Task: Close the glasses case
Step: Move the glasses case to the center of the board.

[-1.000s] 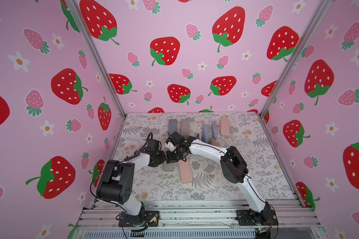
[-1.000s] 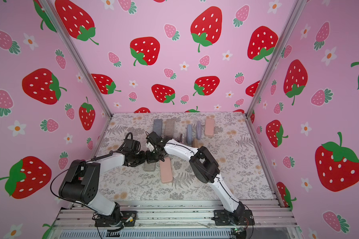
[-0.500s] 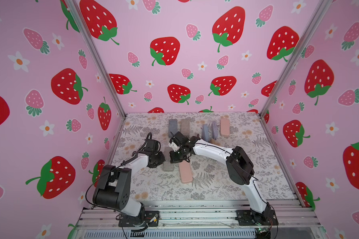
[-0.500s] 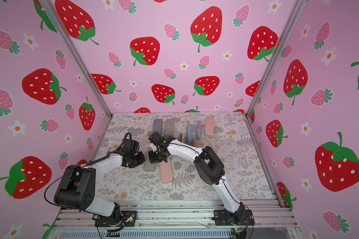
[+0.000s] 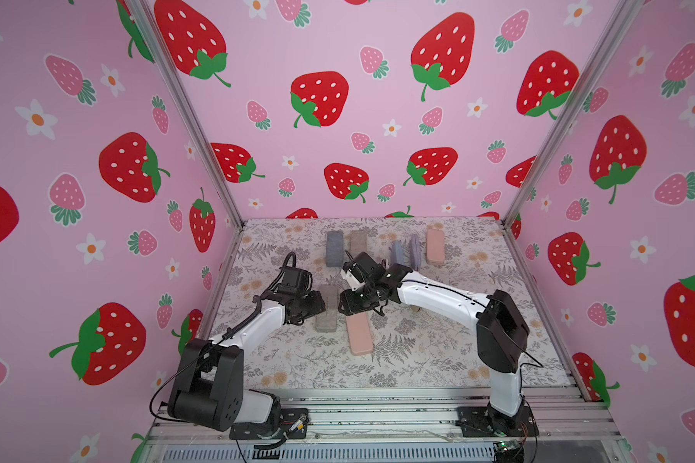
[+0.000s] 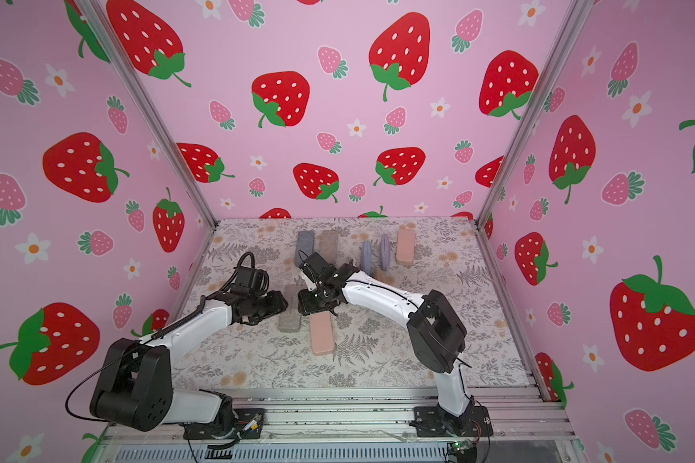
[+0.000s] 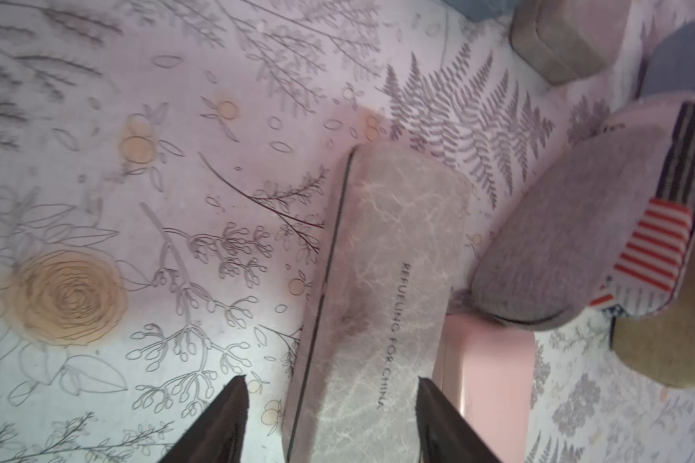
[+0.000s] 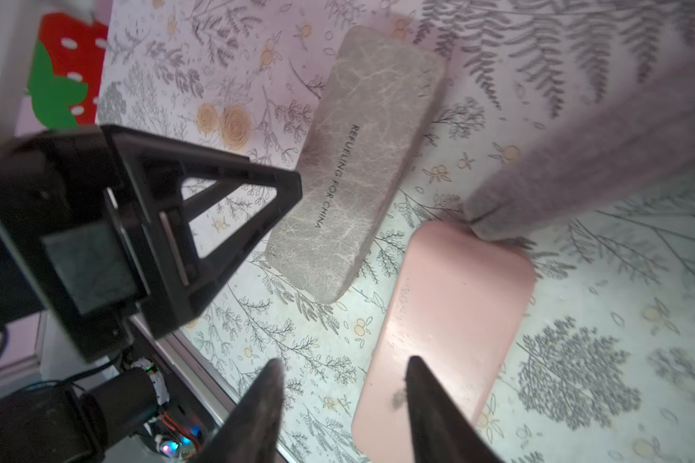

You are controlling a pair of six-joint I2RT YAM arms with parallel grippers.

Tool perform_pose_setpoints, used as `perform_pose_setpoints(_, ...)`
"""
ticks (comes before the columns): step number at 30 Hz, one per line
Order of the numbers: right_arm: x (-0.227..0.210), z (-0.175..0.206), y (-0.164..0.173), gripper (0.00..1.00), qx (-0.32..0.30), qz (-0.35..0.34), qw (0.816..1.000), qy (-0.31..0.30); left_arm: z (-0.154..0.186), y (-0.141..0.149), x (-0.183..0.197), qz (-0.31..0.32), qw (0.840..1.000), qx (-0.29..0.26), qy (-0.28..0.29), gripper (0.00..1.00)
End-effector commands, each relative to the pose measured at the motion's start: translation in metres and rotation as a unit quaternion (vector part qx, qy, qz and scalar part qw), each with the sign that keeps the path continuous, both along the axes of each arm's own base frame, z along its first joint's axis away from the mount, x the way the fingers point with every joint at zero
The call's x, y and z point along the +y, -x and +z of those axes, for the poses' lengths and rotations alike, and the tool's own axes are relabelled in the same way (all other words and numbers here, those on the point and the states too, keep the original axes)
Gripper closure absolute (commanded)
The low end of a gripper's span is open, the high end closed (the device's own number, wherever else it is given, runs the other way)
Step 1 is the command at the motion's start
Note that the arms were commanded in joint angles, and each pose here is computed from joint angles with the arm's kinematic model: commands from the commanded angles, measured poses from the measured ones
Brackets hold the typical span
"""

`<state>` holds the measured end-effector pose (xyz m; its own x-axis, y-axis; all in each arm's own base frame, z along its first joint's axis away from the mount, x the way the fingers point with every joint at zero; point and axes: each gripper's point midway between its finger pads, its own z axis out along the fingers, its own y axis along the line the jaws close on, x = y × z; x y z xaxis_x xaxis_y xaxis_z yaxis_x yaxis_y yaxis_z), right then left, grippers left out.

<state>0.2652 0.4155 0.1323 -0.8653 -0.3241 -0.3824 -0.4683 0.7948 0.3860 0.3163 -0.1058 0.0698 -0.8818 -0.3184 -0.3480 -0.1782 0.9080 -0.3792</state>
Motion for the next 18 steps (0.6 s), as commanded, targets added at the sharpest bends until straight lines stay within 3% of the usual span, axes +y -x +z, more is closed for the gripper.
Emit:
perform_pose_setpoints(1, -0.026, 0.009, -0.002, 0.31, -0.038, -0.017, 0.999, 0.035, 0.003, -0.001, -0.026, -0.045, 0.999, 0.000, 0.026, 0.27)
perform_pose_setpoints(5, -0.048, 0.012, 0.001, 0.12, -0.055, -0.037, 0.996, 0.055, -0.003, -0.005, -0.036, -0.058, 0.998, 0.008, 0.022, 0.21)
perform_pose_setpoints(6, -0.055, 0.013, 0.000, 0.02, -0.061, -0.048, 0.995, 0.060, -0.005, -0.005, -0.038, -0.062, 0.998, 0.011, 0.020, 0.18)
perform_pose_setpoints(12, -0.088, 0.015, 0.000, 0.01, -0.080, -0.096, 0.988, 0.085, -0.017, -0.011, -0.042, -0.070, 0.997, 0.031, -0.017, 0.01)
perform_pose_setpoints(18, -0.095, 0.003, 0.011, 0.01, -0.060, -0.095, 0.990, 0.088, -0.034, -0.011, -0.040, -0.060, 0.996, 0.052, -0.029, 0.00)
